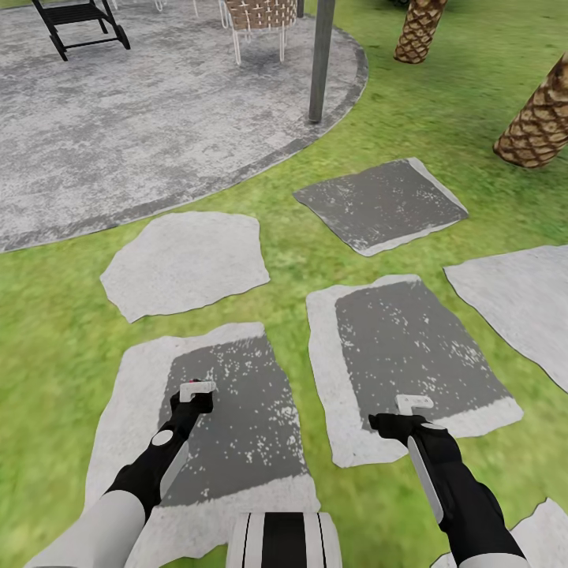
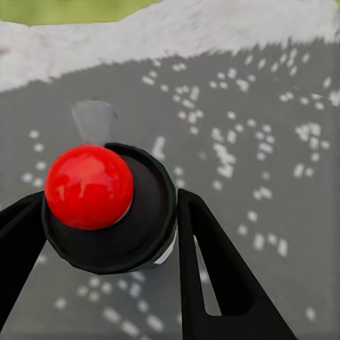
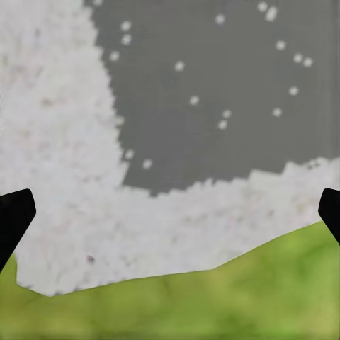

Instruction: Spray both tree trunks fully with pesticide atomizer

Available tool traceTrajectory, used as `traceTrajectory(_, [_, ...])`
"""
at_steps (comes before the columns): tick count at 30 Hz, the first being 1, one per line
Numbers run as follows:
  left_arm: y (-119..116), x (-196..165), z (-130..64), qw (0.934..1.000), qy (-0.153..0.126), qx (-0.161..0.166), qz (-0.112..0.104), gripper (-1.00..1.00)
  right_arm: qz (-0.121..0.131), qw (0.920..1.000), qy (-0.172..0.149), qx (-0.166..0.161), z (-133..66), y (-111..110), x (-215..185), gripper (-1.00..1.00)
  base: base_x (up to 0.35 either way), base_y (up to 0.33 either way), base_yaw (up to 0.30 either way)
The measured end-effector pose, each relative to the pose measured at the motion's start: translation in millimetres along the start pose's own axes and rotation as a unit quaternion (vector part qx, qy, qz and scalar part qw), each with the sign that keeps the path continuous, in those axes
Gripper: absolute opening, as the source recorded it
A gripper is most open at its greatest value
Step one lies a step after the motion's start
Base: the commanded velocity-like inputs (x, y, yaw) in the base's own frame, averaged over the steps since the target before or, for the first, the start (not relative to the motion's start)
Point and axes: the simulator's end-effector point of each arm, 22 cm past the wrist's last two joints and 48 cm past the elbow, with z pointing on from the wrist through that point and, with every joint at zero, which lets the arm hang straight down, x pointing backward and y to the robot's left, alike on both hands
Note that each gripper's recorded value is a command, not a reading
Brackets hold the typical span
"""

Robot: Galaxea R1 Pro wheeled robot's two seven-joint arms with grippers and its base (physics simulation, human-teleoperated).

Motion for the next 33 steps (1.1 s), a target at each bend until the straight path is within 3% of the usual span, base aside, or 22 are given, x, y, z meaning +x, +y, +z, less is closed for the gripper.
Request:
traceTrajectory(7, [0.2, -2.4, -0.6, 1.0, -0.002, 0.0, -0.001, -1.0, 0.0, 1.0, -0.002, 0.0, -1.5, 0.0, -2.1, 1.0, 0.0, 0.0, 0.0])
traceTrajectory(26, [-3.3, -60.2, -14.4, 0.9988, -0.048, 0.002, 0.0, -1.0, 0.002, 0.9992, -0.04, -0.002, -30.4, -0.5, -34.4, 1.0, 0.0, 0.0, 0.0])
traceTrajectory(33, [-24.2, -81.1, -21.2, 0.9977, -0.065, 0.015, -0.008, -1.0, -0.032, 0.997, -0.062, 0.034, -43.0, -19.7, -49.3, 1.0, 0.0, 0.0, 0.0])
